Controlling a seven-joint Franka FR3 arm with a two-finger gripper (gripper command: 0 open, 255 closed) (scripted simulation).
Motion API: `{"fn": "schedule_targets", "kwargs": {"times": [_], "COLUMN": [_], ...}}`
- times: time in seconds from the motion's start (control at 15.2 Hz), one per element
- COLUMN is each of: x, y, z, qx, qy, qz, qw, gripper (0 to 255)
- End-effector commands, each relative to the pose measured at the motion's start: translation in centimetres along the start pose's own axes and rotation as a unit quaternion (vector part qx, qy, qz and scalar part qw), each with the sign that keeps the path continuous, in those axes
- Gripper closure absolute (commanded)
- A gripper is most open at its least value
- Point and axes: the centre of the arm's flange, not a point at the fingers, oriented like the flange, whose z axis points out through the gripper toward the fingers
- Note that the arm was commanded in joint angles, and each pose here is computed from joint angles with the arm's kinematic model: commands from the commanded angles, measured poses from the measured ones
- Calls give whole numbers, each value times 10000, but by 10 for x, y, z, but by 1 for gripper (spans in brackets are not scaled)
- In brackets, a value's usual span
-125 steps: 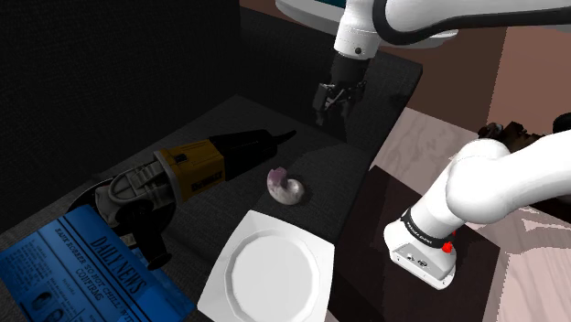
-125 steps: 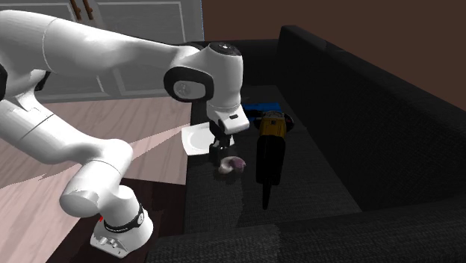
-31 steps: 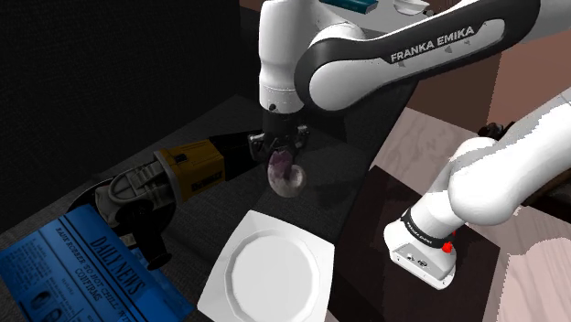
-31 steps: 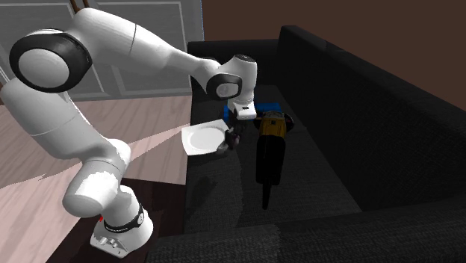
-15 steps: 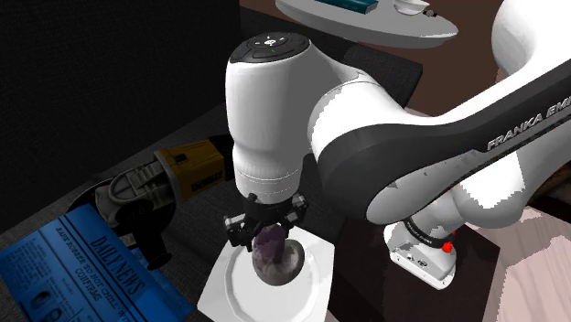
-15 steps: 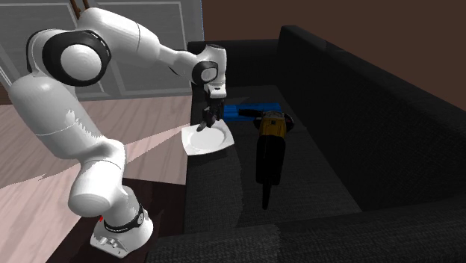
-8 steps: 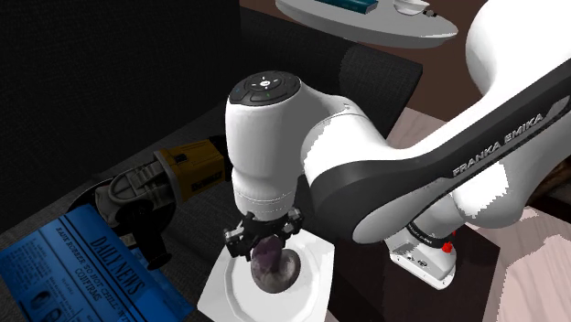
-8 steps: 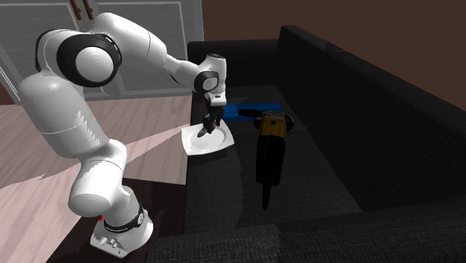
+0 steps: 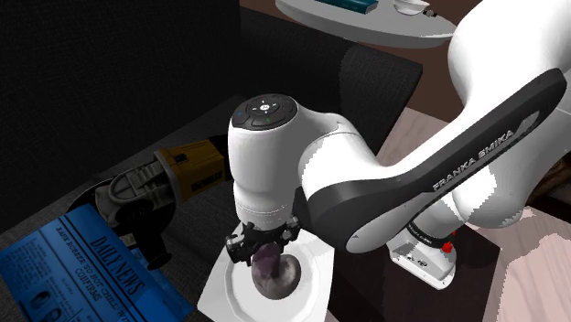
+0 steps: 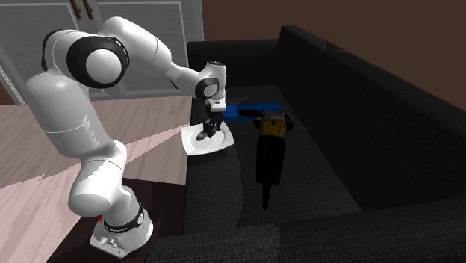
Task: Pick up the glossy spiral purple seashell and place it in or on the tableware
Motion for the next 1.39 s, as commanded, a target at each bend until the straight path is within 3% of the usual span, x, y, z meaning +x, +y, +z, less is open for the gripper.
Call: {"fn": "schedule_targets", "kwargs": {"times": [0.0,0.2,0.26,0.59,0.86,1.32], "x": [0,0,0,0,0,0], "y": [0,0,0,0,0,0], "z": [1,1,1,1,-49,-49], "qx": [-6,-6,-6,-6,-6,-6], "qy": [-1,-1,-1,-1,-1,-1], "qz": [-2,-2,-2,-2,-2,-2], "qw": [10000,10000,10000,10000,10000,10000], "gripper": [255,255,0,0,0,0]}}
